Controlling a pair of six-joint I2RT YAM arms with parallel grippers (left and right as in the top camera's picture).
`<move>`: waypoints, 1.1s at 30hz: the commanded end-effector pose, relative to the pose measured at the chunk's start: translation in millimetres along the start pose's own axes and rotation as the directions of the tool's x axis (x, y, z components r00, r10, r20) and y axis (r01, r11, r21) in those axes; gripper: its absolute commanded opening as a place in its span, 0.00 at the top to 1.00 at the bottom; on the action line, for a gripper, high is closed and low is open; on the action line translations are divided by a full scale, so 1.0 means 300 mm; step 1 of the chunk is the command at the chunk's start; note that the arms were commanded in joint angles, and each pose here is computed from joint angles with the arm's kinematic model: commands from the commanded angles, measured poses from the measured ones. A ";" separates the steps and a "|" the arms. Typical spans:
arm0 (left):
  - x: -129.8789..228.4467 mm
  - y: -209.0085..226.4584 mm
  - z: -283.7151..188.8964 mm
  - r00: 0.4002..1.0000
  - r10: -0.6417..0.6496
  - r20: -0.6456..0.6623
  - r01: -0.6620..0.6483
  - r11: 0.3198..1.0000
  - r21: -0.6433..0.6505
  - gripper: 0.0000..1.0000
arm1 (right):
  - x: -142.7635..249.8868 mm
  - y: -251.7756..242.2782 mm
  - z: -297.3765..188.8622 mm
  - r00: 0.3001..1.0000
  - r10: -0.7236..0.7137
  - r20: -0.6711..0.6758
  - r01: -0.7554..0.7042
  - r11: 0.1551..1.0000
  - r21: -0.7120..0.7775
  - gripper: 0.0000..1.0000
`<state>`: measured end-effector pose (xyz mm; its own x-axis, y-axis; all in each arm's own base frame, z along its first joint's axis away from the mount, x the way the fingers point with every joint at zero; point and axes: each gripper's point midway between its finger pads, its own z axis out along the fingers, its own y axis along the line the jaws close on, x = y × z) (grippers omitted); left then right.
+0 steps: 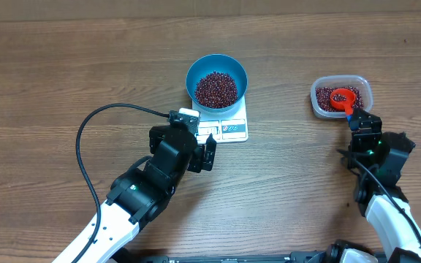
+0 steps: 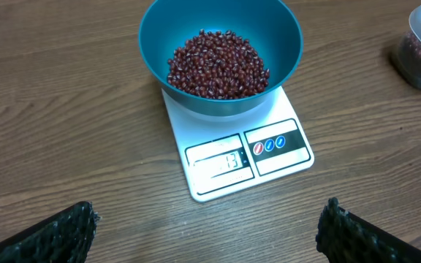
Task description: Scoop item into bowl and weigh 150g on scale
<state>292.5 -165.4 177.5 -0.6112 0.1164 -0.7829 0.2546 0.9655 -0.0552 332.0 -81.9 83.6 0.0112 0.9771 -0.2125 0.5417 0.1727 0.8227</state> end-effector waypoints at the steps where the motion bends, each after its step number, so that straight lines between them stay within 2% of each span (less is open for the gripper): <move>1: -0.039 0.006 -0.010 0.999 -0.027 0.029 0.027 1.000 -0.010 0.01 | -0.007 0.003 -0.006 1.000 0.015 0.027 -0.014 1.000 -0.025 0.00; 16: -0.039 0.006 -0.010 0.999 -0.027 0.029 0.027 1.000 -0.010 0.00 | 0.031 -0.039 0.018 0.999 0.038 -0.010 -0.038 0.999 0.005 0.00; 21: -0.039 0.006 -0.010 0.999 -0.027 0.029 0.027 1.000 -0.010 0.01 | 0.039 0.007 0.020 1.000 0.020 -0.010 -0.021 0.999 -0.048 0.05; 28: -0.039 0.006 -0.010 0.999 -0.027 0.028 0.027 1.000 -0.010 0.01 | 0.040 -0.004 0.020 1.000 0.022 -0.010 -0.022 0.999 -0.035 0.11; 33: -0.039 0.006 -0.010 0.999 -0.027 0.029 0.027 1.000 -0.010 0.00 | 0.032 -0.007 0.021 1.000 0.021 0.004 -0.020 0.999 -0.030 0.23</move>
<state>292.5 -165.4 177.5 -0.6113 0.1161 -0.7828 0.2544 0.9655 -0.0555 338.9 -71.4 80.8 0.0112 0.9820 -0.1883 0.5033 0.1572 0.8497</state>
